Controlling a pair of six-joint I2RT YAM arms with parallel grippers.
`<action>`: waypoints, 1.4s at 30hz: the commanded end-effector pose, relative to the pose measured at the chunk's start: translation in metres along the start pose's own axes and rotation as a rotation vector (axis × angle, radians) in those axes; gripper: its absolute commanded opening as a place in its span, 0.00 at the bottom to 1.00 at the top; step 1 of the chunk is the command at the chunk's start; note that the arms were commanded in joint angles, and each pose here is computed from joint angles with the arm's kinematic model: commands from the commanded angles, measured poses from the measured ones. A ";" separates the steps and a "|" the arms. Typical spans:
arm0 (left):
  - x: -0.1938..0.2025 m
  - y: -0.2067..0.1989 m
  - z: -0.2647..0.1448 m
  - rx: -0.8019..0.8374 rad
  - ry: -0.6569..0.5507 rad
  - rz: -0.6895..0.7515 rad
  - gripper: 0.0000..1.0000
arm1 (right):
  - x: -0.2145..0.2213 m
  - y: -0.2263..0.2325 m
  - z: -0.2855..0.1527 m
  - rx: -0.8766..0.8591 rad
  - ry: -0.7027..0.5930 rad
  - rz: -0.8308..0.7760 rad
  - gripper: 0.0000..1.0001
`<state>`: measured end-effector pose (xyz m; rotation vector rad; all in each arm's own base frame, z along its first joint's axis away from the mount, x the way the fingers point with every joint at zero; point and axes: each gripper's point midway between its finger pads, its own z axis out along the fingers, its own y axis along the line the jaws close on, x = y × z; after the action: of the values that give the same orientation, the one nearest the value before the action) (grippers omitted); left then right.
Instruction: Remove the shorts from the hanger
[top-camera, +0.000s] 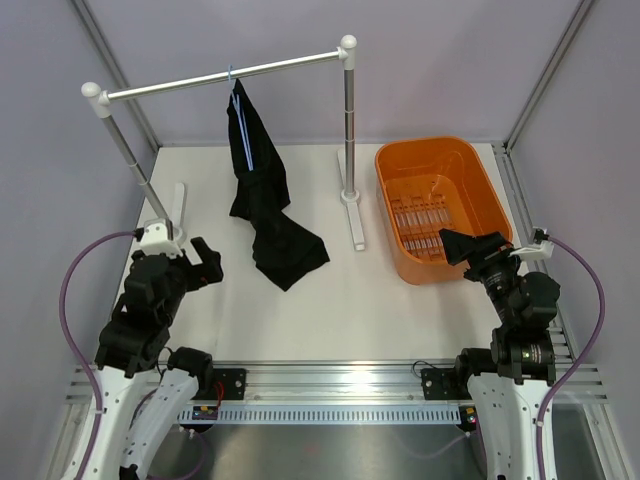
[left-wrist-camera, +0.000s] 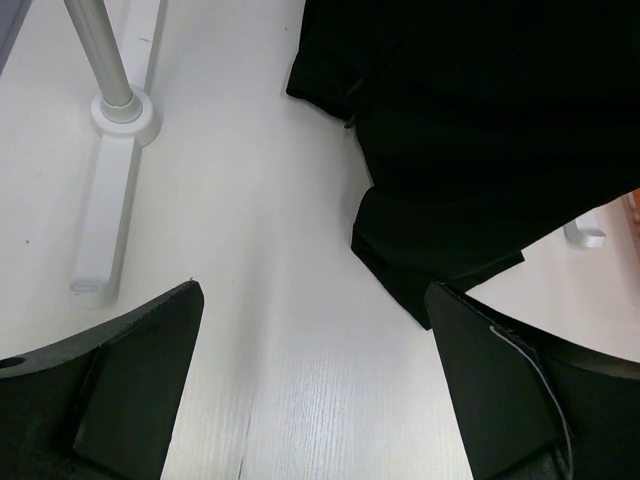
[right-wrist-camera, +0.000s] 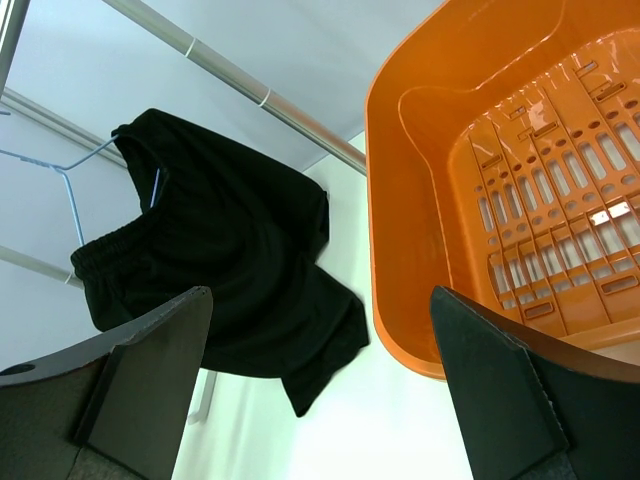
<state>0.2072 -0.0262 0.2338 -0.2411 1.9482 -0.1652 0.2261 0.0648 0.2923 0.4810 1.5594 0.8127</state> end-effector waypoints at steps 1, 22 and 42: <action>-0.061 -0.014 -0.024 0.062 -0.185 -0.019 0.99 | -0.010 0.013 -0.002 -0.038 -0.015 -0.030 1.00; -0.212 -0.118 0.077 0.196 -0.284 -0.118 0.99 | -0.004 0.018 0.011 -0.098 0.021 -0.045 0.99; -0.248 -0.137 0.151 -0.122 -0.419 -0.055 0.99 | -0.018 0.023 0.024 -0.050 0.030 -0.114 1.00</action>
<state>0.4471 -0.1163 0.3967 -0.2771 1.6830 -0.0679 0.2498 0.0716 0.3038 0.3835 1.6073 0.7845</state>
